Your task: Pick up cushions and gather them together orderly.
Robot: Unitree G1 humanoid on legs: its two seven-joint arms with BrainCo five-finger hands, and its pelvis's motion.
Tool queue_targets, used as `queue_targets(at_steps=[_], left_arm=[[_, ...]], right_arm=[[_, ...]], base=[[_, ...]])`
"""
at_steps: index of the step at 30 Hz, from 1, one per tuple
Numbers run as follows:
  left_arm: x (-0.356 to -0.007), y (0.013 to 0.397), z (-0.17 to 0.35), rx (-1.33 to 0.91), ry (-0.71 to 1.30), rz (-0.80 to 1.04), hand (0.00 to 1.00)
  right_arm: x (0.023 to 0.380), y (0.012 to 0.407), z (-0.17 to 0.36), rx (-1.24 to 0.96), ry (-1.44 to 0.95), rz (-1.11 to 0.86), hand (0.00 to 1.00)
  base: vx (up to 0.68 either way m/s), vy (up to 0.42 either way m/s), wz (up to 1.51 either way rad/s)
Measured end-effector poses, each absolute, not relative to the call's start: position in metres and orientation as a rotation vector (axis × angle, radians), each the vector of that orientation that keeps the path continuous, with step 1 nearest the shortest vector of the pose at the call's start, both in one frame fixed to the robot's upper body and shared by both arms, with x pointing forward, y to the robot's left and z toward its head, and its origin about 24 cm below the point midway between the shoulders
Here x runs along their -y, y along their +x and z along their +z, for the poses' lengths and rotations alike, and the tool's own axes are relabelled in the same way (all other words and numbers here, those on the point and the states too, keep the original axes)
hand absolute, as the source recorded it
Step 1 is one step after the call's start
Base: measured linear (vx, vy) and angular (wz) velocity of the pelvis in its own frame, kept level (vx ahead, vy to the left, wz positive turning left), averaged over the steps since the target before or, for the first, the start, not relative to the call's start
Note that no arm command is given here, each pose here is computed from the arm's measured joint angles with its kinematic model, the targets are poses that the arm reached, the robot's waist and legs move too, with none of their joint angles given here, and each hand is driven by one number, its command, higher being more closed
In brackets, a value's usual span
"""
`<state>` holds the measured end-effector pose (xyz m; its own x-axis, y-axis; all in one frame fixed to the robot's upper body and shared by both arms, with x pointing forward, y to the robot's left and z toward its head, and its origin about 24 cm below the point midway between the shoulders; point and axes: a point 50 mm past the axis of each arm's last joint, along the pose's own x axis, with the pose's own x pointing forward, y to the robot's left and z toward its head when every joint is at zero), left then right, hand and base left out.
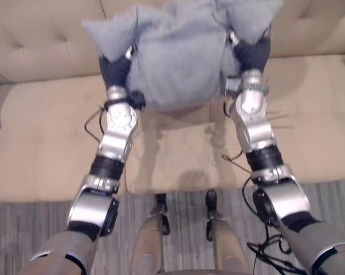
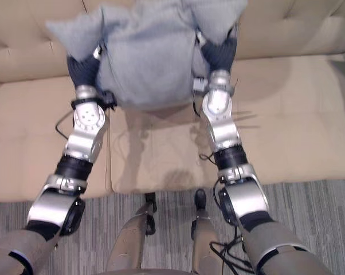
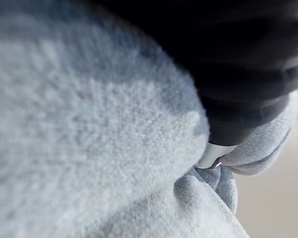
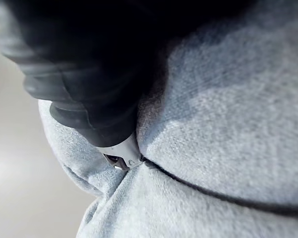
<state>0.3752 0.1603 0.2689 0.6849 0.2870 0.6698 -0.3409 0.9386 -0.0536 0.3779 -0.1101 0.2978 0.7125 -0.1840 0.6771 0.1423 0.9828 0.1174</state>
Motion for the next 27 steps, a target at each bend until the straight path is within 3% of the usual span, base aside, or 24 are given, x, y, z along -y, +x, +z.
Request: queue_targets(at_steps=[6, 7, 12, 18, 27], left_arm=[[-0.162, 0.390, 0.314, 0.755, 0.089, 0.395, 1.00], [-0.162, 0.392, 0.318, 0.745, 0.090, 0.402, 0.00], [-0.169, 0.388, 0.349, 0.792, 0.004, 0.433, 0.00], [-0.182, 0.386, 0.358, 0.810, 0.027, 0.463, 0.00], [-0.236, 0.363, 0.385, 0.901, -0.015, 0.544, 0.00]], right_arm=[[0.110, 0.389, 0.333, 0.756, 0.034, -0.220, 1.00], [0.111, 0.391, 0.339, 0.751, 0.025, -0.226, 0.00], [0.108, 0.386, 0.373, 0.812, 0.021, -0.228, 0.00], [0.123, 0.386, 0.378, 0.827, -0.014, -0.266, 0.00], [0.164, 0.361, 0.417, 0.984, -0.082, -0.307, 0.00]], base=[[-0.13, -0.029, 0.02], [-0.06, -0.039, -0.04], [0.01, -0.039, 0.04], [0.04, -0.031, 0.04], [0.00, -0.012, 0.01]])
